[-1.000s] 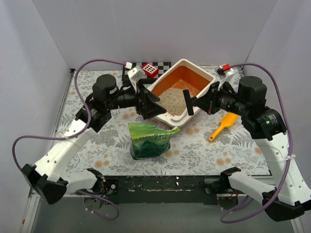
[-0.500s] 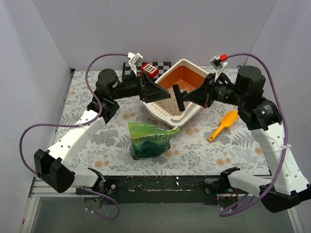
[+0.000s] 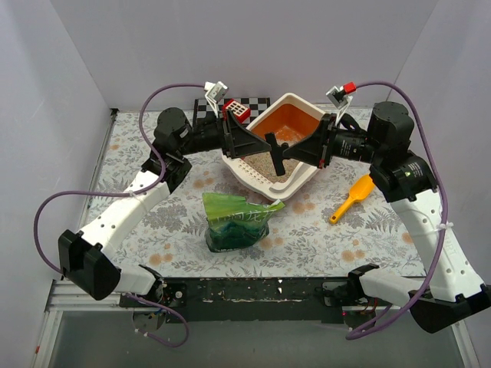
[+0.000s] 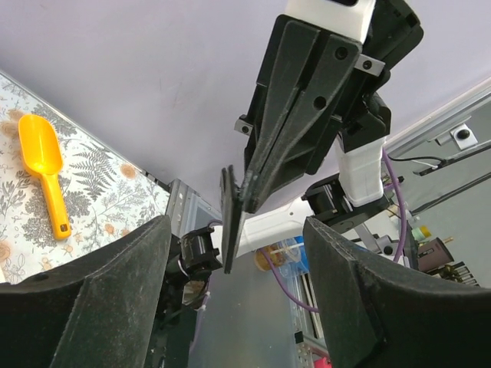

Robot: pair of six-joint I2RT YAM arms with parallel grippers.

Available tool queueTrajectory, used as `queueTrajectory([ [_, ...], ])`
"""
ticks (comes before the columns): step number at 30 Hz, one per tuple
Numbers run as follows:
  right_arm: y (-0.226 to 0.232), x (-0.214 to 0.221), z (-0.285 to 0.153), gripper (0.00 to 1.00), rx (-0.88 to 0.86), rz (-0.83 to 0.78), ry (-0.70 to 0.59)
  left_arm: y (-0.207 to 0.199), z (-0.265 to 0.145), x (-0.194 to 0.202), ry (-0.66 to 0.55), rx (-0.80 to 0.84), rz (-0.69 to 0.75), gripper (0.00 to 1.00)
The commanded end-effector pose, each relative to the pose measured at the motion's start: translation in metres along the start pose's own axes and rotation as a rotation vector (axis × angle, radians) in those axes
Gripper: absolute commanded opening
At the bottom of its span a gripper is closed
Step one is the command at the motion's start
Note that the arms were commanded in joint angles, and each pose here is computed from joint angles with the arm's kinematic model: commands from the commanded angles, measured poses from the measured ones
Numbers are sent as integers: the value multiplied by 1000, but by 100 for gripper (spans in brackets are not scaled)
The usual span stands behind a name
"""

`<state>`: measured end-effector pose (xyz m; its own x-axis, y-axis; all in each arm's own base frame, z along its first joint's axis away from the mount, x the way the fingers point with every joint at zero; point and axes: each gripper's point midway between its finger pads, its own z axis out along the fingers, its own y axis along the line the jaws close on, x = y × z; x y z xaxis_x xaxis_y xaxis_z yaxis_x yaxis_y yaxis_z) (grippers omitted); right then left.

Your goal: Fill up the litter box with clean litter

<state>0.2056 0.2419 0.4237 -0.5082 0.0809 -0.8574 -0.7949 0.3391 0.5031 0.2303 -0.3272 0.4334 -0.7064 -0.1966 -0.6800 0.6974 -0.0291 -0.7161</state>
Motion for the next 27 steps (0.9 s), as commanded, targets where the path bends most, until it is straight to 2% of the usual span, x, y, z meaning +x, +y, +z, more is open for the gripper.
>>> queueTrajectory([
  [1, 8, -8, 4, 1, -53, -23, -25, -10, 0, -5, 4, 42, 21, 65],
  [12, 2, 2, 12, 1, -57, 0, 0, -13, -1, -8, -7, 79, 43, 42],
  [17, 0, 3, 14, 1, -56, -2, -2, -12, -1, -3, 10, 97, 43, 6],
  [19, -1, 3, 15, 1, -60, -2, -2, -11, -2, -3, 11, 95, 43, 0],
  [21, -1, 4, 15, 1, -64, -1, 4, -12, -3, -3, 8, 98, 53, 0],
  [22, -1, 5, 15, 11, -64, -2, 8, -13, -3, -4, 7, 98, 57, 0],
  [23, -3, 6, 14, 31, -52, -15, 10, -13, -4, -3, 12, 99, 57, 0],
  [26, -7, -1, 7, 62, 16, -71, -9, -16, -6, -3, 16, 96, 73, 0],
  [27, -5, -4, 4, 67, 24, -98, -24, -16, -7, -3, 20, 90, 77, 0],
])
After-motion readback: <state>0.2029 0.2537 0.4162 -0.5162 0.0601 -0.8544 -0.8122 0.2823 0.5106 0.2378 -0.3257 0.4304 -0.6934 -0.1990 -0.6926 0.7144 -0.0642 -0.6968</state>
